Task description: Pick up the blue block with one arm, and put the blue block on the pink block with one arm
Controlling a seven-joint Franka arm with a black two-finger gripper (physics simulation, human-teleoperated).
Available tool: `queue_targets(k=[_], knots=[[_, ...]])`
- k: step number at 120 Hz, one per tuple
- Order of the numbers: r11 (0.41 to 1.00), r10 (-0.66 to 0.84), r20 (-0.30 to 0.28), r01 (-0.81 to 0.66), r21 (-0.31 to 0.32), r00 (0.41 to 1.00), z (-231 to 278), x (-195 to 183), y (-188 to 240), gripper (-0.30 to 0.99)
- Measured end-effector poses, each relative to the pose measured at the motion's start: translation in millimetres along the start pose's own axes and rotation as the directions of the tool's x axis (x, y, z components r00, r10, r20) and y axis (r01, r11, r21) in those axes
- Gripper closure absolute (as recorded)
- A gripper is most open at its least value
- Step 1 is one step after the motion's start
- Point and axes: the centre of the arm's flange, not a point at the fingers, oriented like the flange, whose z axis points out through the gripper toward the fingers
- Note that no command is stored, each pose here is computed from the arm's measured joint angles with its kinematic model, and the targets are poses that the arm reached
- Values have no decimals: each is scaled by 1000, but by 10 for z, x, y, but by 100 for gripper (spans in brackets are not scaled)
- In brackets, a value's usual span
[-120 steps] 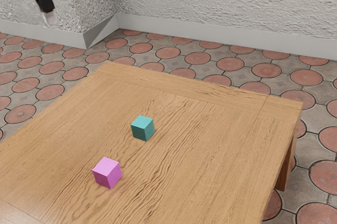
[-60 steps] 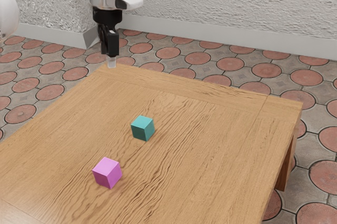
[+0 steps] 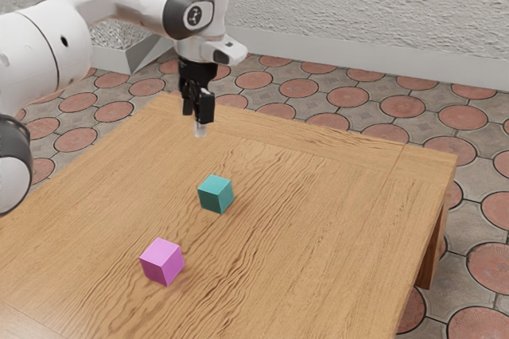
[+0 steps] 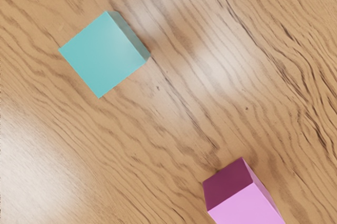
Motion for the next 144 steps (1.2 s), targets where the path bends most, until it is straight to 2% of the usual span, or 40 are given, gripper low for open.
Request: queue_targets(k=[19, 28, 50, 68, 83, 95, 103, 122, 144], knots=[[1000, -22, -39, 23, 19, 999, -7, 22, -83, 0], [999, -38, -50, 39, 5, 998, 134, 72, -214, 0], [1000, 12, -61, -13, -18, 998, 387, 369, -110, 0], [999, -34, -64, 32, -27, 997, 527, 580, 37, 0], [992, -124, -77, 122, -36, 989, 579, 490, -195, 0], [984, -179, -117, 177, -27, 977, 556, 502, -273, 0], [974, -226, -141, 224, -29, 964, 691, 531, -277, 1], [918, -396, -197, 386, -91, 897, 1156, 334, -604, 0], [874, -486, -250, 469, -130, 837, 1624, 465, -538, 0]])
